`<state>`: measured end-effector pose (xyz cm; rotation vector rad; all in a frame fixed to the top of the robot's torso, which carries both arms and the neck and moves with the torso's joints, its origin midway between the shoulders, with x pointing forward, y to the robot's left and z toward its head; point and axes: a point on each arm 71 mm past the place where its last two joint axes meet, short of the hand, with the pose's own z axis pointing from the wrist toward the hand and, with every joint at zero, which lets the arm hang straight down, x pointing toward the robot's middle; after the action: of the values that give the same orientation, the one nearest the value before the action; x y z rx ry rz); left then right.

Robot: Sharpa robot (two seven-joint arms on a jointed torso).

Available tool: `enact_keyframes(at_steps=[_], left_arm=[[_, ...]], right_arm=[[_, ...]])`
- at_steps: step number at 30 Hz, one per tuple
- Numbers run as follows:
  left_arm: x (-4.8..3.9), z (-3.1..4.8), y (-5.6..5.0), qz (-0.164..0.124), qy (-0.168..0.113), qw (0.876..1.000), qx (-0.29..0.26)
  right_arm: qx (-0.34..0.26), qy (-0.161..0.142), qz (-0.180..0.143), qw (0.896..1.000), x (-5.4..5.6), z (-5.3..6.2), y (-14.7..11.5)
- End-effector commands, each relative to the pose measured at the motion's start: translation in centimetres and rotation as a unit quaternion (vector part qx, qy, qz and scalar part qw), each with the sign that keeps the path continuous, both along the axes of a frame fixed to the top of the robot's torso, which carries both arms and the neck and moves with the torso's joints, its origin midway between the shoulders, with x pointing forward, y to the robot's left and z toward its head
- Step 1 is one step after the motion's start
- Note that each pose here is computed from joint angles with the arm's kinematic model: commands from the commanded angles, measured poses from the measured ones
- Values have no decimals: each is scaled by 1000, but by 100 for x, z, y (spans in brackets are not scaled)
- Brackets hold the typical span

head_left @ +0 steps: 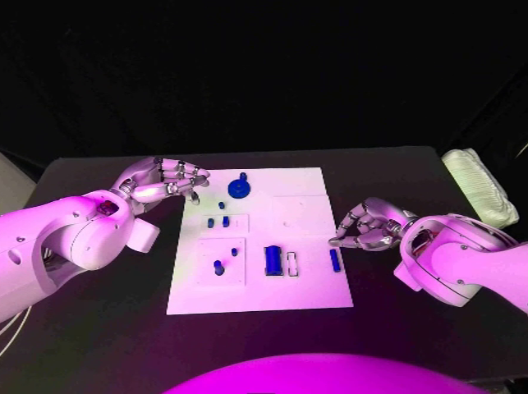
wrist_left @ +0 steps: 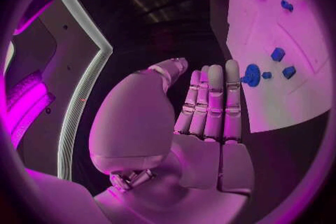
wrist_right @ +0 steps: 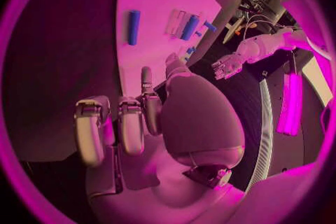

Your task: Assemble the parts on the task board

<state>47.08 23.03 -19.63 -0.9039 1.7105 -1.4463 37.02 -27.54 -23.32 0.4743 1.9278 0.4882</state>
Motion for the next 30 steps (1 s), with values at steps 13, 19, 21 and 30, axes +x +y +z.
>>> enact_keyframes(at_steps=[13,19,21,30], left_arm=[[-32,-34,-34,-2,0,1000,-14],[-37,-40,-35,-3,1,1000,-13],[-37,-41,-36,-3,1,1000,-13],[-41,-41,-37,-3,1,1000,-12]], right_arm=[[-68,38,5,997,-90,-200,-48],[-77,46,10,996,-96,-297,30],[-81,45,12,996,-95,-318,53],[-92,43,24,995,-65,-375,145]])
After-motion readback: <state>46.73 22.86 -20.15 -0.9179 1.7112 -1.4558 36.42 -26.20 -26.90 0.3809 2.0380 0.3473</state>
